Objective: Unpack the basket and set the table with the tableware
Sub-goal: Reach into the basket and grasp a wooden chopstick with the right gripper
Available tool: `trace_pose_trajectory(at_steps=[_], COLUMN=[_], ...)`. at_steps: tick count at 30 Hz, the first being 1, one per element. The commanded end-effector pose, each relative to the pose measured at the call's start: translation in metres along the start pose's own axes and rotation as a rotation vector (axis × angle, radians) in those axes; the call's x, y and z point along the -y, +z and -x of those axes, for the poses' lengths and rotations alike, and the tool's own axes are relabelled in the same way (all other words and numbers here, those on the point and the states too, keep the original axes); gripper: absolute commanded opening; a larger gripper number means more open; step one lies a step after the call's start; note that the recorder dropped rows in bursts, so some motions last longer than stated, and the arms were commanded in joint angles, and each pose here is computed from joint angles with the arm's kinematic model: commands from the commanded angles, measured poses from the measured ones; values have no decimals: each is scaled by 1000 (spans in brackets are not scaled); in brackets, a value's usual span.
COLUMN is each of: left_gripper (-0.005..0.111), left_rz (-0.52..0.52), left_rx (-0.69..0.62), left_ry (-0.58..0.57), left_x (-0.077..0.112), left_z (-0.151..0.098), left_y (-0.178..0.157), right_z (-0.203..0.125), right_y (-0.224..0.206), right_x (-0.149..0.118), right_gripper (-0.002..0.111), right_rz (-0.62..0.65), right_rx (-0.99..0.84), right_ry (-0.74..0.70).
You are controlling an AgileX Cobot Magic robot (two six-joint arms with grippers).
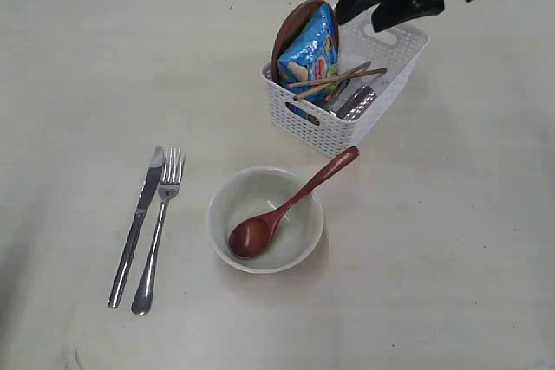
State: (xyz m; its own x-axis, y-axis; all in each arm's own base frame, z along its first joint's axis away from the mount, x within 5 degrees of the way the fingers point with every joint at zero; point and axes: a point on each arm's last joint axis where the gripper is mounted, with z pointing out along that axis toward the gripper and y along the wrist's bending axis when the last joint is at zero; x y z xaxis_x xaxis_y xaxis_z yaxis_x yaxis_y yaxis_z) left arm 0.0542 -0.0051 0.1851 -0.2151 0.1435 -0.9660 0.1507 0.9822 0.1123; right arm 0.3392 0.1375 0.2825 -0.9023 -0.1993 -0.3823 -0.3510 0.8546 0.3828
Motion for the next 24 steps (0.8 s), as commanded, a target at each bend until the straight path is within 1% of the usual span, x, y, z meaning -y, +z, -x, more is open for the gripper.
trace_pose_trajectory(at_steps=[1, 3, 5, 6, 8, 10, 12, 15, 18, 24], left_gripper=[0, 0, 0, 0, 0, 0, 0, 0, 0, 0], left_rz=[0, 0, 0, 0, 0, 0, -3, -3, -3, -3], left_rx=[2, 2, 2, 2, 2, 2, 2, 2, 2, 2], left_ry=[-2, -2, -2, -2, -2, -2, -9, -9, -9, -9], left_x=[0, 0, 0, 0, 0, 0, 0, 0, 0, 0], left_z=[-1, -1, -1, -1, -1, -1, -1, -1, -1, -1], left_y=[0, 0, 0, 0, 0, 0, 0, 0, 0, 0], right_z=[0, 1, 2, 2, 0, -3, -3, -6, -7, -7], right_y=[16, 20, 23, 26, 30, 35, 40, 47, 53, 61], right_x=[-5, -10, -14, -14, -16, -23, -28, -35, -36, -31], right_gripper=[51, 51, 51, 51, 51, 51, 51, 51, 50, 50], right_rz=[82, 72, 8, -45, -126, -171, -191, -181, -185, -201], right_rx=[-74, -52, -52, -67, -119, -156, -162, -179, -199, -232], right_ry=[-445, -600, -759, -829, -937, -1018, -1065, -1119, -1139, -1153])
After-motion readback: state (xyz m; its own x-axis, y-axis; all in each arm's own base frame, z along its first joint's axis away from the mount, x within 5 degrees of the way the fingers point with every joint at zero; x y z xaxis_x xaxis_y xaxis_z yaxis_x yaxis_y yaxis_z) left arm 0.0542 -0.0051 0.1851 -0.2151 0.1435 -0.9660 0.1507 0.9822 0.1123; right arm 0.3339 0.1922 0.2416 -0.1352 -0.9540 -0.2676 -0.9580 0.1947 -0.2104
